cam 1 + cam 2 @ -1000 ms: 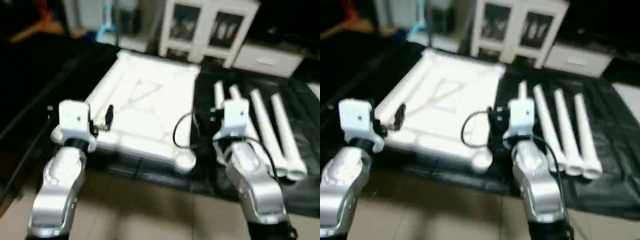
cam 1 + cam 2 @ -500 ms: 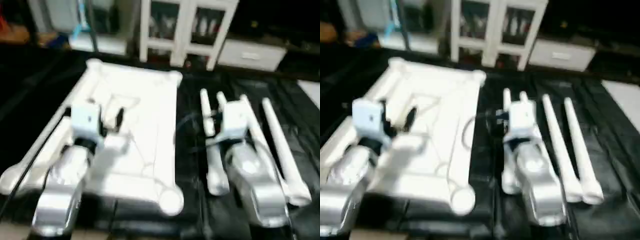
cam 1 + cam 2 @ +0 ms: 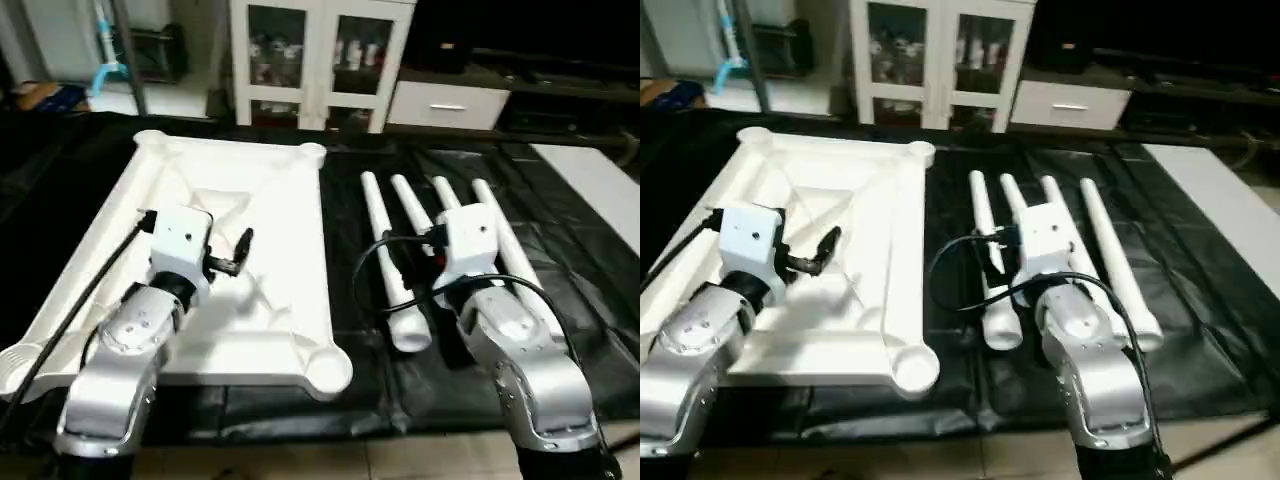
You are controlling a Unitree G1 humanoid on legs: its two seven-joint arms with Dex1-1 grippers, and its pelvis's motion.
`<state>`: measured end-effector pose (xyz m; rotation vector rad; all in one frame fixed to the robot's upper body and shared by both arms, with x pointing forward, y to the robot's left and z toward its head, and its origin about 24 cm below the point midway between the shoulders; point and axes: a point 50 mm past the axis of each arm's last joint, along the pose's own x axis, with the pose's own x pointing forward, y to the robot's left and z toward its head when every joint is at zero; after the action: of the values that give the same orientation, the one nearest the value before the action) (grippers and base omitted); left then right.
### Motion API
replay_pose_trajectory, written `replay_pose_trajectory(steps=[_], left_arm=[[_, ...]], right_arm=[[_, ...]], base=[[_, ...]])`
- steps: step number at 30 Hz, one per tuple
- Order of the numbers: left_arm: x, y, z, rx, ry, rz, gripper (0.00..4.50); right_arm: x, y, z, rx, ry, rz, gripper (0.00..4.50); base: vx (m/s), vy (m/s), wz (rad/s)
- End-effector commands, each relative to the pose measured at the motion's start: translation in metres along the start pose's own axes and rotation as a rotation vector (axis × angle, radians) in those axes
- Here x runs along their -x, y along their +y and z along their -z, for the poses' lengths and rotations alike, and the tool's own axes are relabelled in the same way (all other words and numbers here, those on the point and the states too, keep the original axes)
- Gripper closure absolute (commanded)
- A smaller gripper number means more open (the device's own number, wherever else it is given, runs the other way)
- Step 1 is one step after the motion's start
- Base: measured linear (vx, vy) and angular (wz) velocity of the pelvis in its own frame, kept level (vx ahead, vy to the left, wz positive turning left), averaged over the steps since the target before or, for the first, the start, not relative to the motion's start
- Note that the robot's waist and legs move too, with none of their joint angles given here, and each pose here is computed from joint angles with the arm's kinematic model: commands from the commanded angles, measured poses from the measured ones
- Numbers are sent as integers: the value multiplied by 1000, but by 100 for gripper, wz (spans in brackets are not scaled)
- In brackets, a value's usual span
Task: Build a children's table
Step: Move to table
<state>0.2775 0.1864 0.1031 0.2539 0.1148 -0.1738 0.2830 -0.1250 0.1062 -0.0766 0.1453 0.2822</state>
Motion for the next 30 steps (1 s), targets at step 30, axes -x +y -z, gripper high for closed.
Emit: replay_pose_trajectory(steps=[30], left_arm=[[8, -3, 4, 52, -13, -143, 6]], right_arm=[[9, -8, 4, 12, 0, 110, 0]], base=[[-42, -33, 6]])
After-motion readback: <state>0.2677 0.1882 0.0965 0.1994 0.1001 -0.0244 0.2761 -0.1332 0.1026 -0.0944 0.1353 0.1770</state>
